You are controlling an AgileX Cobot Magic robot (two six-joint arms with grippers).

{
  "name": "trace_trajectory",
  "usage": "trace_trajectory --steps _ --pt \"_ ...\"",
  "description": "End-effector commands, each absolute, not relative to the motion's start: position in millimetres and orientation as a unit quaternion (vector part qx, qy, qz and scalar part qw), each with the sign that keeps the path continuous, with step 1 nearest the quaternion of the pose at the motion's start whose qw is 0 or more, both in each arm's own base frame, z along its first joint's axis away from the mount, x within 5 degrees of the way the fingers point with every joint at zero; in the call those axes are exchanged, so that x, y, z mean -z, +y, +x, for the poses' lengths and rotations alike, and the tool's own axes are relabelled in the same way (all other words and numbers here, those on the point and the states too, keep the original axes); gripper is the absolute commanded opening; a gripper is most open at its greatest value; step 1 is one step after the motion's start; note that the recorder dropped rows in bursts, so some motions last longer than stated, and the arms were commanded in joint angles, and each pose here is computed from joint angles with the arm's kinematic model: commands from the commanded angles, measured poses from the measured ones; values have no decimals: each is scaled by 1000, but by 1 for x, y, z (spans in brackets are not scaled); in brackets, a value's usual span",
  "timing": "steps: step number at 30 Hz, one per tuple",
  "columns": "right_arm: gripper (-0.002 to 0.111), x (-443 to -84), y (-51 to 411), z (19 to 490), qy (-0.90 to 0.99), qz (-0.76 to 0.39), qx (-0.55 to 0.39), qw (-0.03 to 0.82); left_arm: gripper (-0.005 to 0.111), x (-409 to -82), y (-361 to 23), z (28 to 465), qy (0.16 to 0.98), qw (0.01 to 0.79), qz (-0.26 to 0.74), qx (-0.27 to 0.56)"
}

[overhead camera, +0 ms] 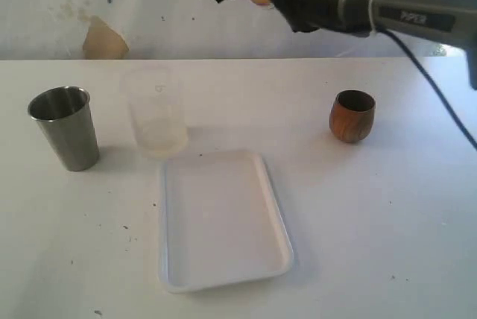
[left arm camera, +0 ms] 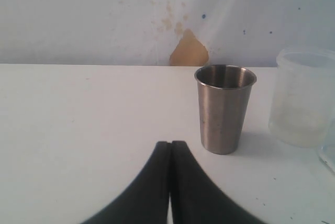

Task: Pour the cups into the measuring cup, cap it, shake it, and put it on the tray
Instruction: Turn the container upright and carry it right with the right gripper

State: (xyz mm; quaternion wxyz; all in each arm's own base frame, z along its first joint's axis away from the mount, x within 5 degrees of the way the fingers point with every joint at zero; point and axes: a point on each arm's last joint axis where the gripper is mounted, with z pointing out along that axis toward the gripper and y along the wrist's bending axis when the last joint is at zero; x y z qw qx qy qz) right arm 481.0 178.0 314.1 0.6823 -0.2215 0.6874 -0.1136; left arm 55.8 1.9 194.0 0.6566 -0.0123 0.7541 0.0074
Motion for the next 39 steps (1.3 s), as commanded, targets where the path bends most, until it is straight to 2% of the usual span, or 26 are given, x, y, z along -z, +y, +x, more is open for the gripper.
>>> trace_trajectory --steps 1,4,16,28,36,39 --pt "0 -340 175 456 716 -158 -14 679 0 -194 2 56 750 662 -13 -3" --pt "0 -345 169 440 724 -142 -29 674 0 -194 2 56 750 662 -13 -3" --pt "0 -320 143 378 776 -108 -63 618 0 -194 2 56 750 662 -13 -3" --pt "0 -341 142 339 773 -181 -107 599 0 -194 2 56 750 662 -13 -3" --pt "0 -315 131 308 793 -194 -93 571 0 -194 2 56 749 662 -13 -3" --pt "0 -323 142 297 775 -239 -90 578 0 -194 2 56 749 662 -13 -3"
